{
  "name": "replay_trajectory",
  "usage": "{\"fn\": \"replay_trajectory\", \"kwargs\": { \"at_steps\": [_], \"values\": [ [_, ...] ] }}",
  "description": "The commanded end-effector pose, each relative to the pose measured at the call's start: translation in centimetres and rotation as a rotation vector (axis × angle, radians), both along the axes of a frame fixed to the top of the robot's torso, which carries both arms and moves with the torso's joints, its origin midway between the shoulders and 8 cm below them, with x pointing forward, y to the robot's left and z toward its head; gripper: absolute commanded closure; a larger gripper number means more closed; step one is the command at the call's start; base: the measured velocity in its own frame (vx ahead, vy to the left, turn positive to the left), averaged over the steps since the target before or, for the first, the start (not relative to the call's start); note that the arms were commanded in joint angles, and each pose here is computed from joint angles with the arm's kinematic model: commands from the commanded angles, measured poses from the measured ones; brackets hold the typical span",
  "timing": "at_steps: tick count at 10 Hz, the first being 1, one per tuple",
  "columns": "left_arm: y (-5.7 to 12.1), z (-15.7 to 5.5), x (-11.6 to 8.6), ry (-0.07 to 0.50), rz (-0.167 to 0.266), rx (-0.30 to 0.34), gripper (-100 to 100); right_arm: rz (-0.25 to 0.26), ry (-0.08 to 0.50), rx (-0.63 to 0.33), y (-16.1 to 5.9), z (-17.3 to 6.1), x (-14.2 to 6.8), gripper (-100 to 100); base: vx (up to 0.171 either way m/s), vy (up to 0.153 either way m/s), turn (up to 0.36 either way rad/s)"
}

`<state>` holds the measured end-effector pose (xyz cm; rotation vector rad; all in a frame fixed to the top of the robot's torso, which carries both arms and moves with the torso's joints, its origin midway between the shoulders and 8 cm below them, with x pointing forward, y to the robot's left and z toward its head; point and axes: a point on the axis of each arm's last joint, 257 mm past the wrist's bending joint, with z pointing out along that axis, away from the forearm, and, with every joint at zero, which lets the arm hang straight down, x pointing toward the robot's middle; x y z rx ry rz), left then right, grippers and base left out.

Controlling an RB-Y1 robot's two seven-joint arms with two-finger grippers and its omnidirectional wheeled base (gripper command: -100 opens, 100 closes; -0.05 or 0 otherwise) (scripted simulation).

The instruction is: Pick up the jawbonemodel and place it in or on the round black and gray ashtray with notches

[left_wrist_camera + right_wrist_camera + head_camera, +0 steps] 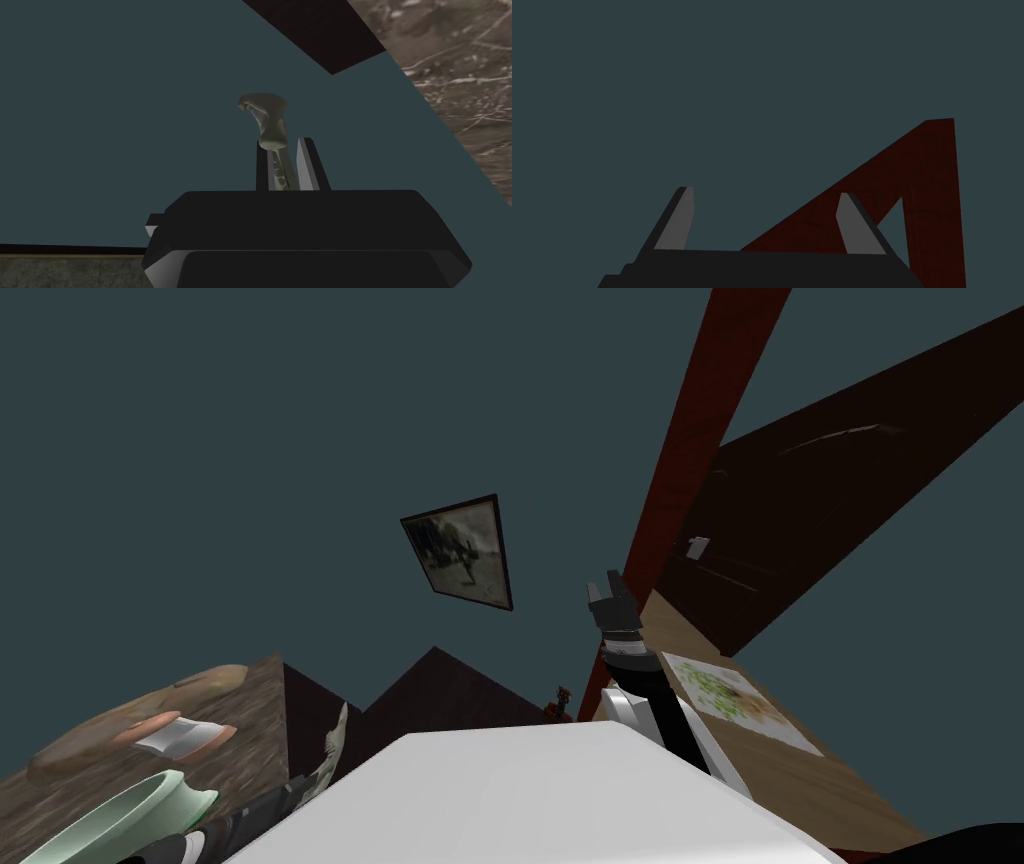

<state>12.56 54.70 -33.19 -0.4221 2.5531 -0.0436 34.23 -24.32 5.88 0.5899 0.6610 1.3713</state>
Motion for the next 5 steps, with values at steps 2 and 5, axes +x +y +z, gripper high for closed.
{"fn": "replay_trajectory", "kwargs": {
  "at_steps": [2, 5],
  "values": [
    [1.4, -0.1, 0.1, 0.013, -0.019, -0.009, 100, 0.0, 0.0, 0.0, 0.0, 0.0, 0.0, 0, 0.005, 0.016, -0.131],
    [2.7, -0.1, 0.7, 0.035, -0.039, -0.035, 100, 0.0, 0.0, 0.0, 0.0, 0.0, 0.0, 0, 0.009, 0.037, -0.11]
  ]
}}
